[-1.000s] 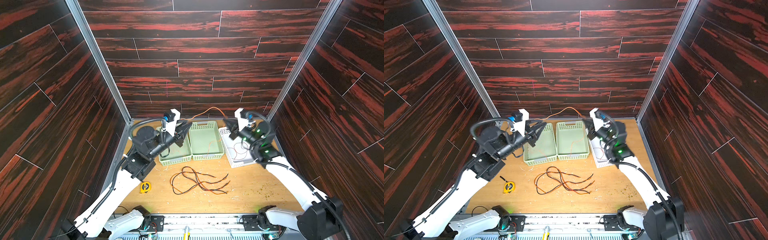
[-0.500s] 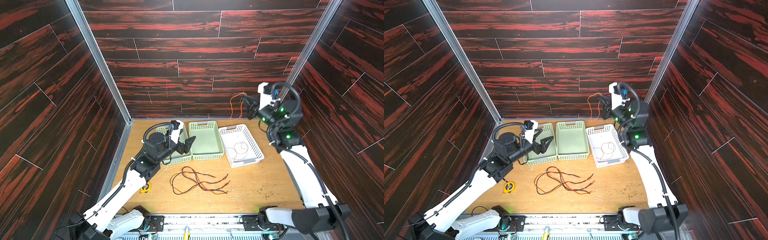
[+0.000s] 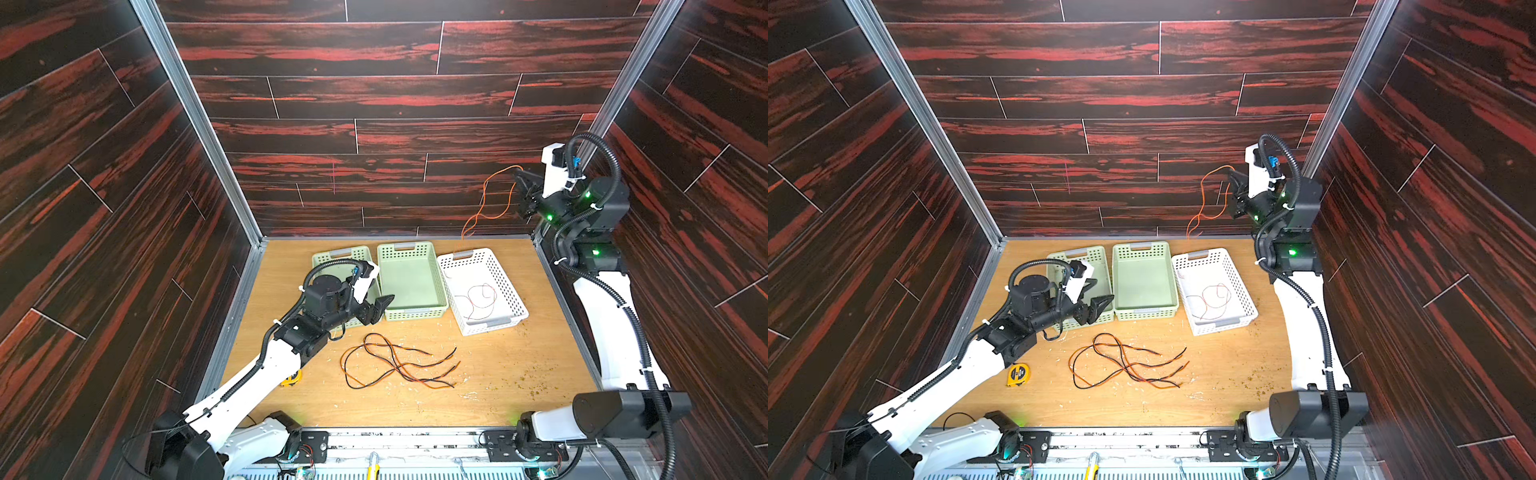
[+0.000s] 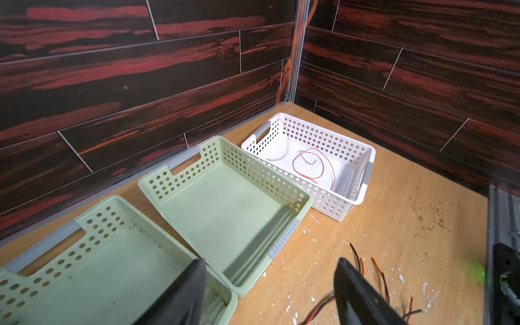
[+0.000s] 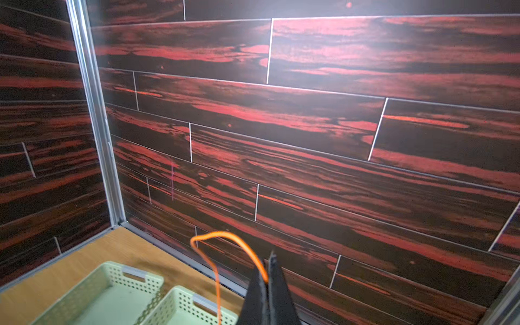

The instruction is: Untangle the cables

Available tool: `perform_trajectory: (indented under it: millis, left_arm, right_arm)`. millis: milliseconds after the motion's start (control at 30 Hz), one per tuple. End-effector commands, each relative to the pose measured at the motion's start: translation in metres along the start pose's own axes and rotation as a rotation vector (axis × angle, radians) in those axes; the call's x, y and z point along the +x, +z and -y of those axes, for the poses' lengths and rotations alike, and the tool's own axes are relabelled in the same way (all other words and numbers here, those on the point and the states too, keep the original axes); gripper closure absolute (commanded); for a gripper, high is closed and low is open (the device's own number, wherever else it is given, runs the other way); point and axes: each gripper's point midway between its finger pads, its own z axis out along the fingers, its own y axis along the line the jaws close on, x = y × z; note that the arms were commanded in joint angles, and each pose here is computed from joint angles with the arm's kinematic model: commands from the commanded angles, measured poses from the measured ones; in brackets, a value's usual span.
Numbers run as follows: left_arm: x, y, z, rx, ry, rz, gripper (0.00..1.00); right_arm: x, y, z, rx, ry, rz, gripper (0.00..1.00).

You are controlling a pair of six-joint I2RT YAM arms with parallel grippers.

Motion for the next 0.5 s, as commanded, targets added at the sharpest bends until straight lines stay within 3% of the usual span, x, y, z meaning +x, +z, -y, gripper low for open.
perform_trajectory:
  millis: [0,300,467]
  left_arm:
    - [0.001,0.002,0.004,0.023,0.042,0.015,0.28]
    - [0.016,0.009,0.008,0.054,0.058,-0.025,0.31]
    - [0.030,0.015,0.010,0.068,0.060,-0.072,0.32]
  right_arm:
    - [0.009,0.007,0.012,0.008,-0.024,-0.009,1.00]
    - [0.030,0.006,0.028,0.019,-0.020,-0.041,1.00]
    - [0.070,0.000,0.023,-0.001,-0.007,-0.125,1.00]
